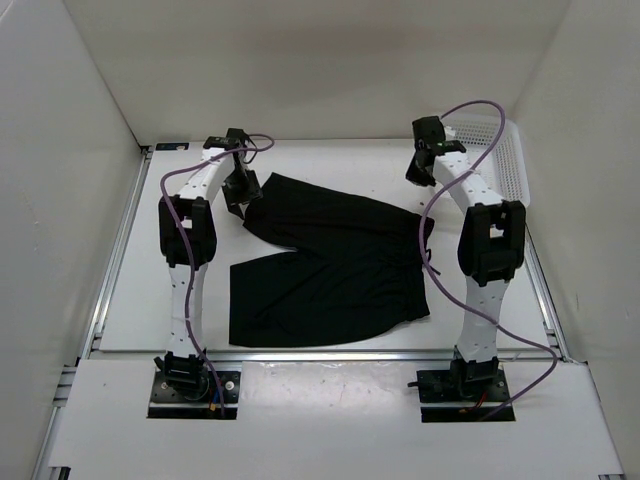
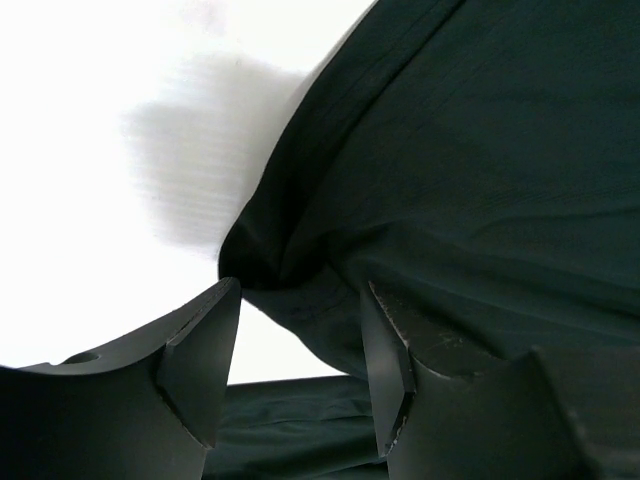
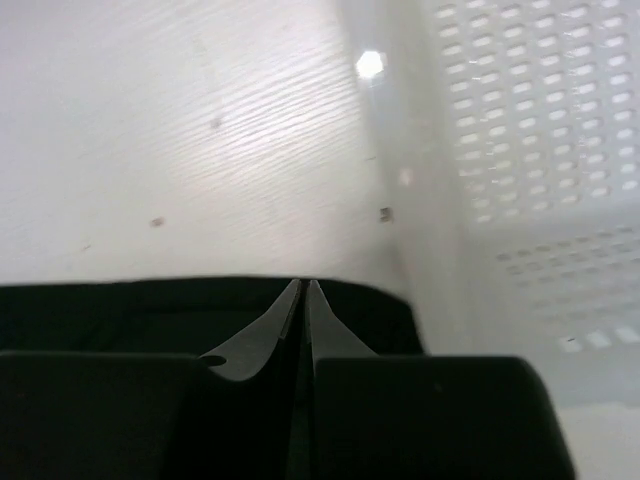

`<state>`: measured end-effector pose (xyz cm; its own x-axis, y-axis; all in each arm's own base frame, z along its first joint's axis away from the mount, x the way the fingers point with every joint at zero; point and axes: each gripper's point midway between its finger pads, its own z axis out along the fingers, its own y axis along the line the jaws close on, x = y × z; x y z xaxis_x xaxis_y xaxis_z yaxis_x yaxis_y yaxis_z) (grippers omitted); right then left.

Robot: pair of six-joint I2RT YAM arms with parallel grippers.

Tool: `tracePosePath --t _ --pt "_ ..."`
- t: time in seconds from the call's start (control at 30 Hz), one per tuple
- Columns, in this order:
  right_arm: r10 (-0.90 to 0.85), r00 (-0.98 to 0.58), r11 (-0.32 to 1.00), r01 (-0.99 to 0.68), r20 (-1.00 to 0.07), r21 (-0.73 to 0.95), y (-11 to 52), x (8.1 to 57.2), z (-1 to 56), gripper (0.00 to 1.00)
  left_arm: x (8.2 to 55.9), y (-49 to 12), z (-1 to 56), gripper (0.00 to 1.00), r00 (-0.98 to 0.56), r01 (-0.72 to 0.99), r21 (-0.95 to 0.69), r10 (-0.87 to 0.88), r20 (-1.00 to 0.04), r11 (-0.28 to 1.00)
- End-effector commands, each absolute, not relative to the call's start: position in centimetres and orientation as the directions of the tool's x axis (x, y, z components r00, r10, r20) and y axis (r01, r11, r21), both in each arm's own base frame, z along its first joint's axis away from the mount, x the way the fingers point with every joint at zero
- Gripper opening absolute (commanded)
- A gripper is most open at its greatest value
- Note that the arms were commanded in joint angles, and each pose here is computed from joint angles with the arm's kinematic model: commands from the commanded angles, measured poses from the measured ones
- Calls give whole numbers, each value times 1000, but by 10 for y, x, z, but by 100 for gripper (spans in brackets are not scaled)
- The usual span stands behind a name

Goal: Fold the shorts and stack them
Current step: Flatten the shorts out

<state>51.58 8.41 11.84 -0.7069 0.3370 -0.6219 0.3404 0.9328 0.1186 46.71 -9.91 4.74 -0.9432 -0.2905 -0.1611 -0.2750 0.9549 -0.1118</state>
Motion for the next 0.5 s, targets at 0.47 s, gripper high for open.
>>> tracePosePath --t 0.47 --pt "403 -674 899 419 -619 128 29 498 137 31 451 -84 113 63 -914 -274 -106 -293 -280 956"
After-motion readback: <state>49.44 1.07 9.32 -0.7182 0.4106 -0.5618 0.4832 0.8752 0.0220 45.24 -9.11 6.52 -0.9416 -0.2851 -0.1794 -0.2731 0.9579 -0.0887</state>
